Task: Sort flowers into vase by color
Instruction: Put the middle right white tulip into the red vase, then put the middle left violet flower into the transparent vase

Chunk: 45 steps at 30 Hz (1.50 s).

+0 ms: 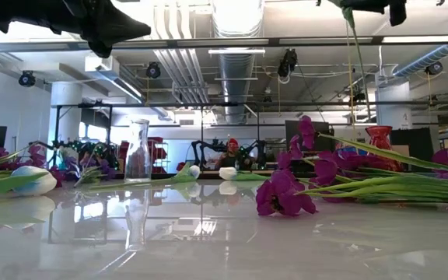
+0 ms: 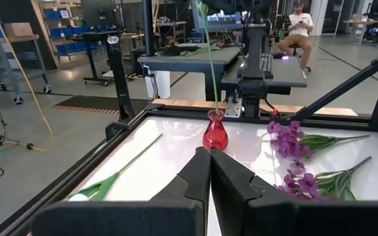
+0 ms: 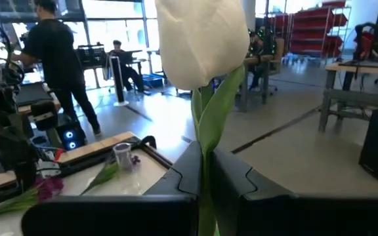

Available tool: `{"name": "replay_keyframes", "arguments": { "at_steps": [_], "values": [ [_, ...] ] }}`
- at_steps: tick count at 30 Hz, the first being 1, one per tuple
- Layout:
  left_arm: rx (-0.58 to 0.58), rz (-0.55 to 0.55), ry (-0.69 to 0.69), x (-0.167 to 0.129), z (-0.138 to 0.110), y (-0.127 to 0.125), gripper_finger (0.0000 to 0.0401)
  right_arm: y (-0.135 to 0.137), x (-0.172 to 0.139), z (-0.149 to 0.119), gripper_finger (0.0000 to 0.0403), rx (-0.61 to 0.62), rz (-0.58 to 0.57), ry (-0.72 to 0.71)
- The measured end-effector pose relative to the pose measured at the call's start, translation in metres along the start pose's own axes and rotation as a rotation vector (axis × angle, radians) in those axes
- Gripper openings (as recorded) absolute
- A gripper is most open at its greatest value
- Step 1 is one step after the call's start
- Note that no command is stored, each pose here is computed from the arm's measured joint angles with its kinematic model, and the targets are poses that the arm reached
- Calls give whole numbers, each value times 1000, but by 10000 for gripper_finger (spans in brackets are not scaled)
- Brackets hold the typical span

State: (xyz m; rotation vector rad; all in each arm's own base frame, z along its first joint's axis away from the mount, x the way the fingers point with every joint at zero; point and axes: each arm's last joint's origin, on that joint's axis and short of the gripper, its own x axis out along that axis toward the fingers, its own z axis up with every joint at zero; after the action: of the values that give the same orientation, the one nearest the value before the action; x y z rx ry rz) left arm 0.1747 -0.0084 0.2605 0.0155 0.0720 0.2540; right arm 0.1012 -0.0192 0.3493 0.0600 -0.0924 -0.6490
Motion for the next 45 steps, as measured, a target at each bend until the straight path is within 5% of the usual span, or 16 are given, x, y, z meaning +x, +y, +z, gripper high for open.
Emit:
{"name": "replay_keyframes", "arguments": {
  "at_steps": [6, 21, 45],
  "values": [
    [-1, 0, -2, 1, 0, 0, 0, -1, -1, -18, 13, -99, 0, 26],
    [-5, 0, -14, 1, 1, -1, 0, 1, 3, -42, 19, -79, -4, 82],
    [-20, 20, -16, 1, 1, 0, 0, -6, -6, -51, 217, 9, -42, 291]
  ]
}}
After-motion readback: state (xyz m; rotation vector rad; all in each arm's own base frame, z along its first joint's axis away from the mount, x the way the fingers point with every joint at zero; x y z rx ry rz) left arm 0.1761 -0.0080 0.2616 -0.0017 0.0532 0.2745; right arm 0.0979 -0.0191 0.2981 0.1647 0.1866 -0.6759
